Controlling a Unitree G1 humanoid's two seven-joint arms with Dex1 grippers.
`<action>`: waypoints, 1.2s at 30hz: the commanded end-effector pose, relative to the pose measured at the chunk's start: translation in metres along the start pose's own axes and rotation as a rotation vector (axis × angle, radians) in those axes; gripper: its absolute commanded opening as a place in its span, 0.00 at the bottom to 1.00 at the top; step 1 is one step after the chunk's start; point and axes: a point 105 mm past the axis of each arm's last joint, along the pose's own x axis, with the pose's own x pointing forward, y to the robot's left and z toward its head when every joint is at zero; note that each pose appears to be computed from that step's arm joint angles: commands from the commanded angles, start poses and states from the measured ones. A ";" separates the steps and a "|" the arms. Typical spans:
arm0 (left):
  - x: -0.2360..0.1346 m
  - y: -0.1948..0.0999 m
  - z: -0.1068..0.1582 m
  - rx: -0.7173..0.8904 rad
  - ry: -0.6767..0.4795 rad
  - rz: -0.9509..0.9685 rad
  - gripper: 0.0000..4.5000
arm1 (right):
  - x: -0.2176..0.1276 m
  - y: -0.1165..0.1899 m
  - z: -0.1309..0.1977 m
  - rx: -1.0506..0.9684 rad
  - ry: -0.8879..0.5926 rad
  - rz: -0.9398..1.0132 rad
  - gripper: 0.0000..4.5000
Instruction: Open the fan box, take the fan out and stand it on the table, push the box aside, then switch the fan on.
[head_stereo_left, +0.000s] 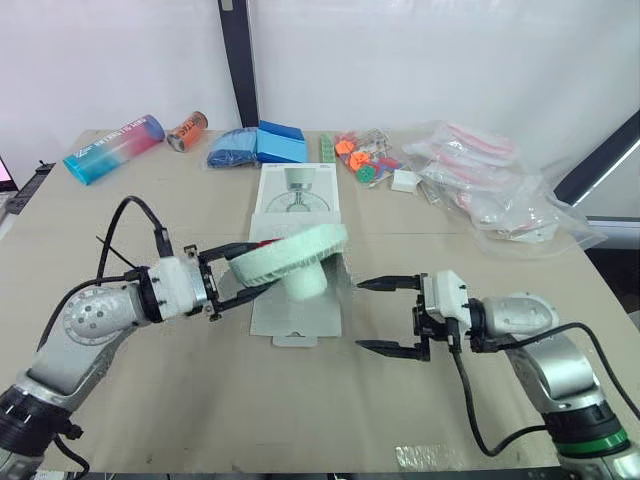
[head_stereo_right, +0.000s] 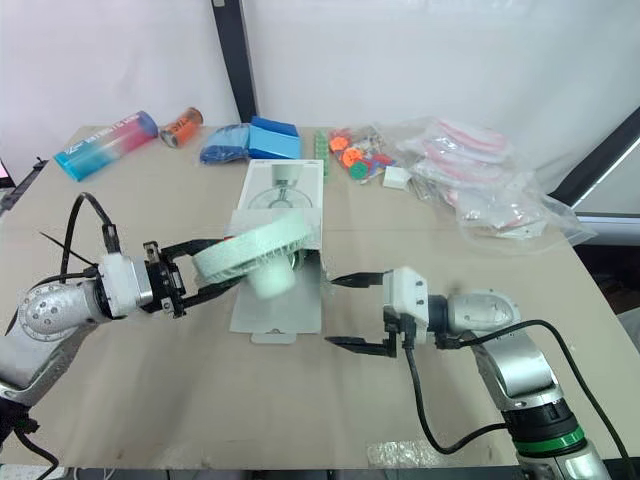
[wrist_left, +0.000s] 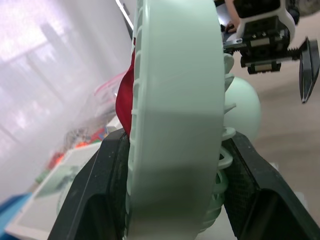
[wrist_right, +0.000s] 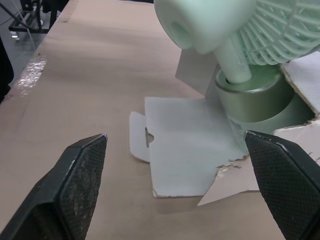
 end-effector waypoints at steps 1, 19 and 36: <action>-0.001 0.005 0.003 -0.221 0.026 0.017 0.43 | 0.005 -0.005 0.006 -0.035 -0.023 -0.006 1.00; -0.028 0.041 0.044 -0.647 0.001 0.191 0.43 | 0.032 -0.017 0.005 -0.043 -0.070 -0.051 1.00; -0.113 0.057 0.071 -0.513 0.191 0.671 0.43 | 0.046 -0.035 0.009 -0.023 -0.123 -0.086 1.00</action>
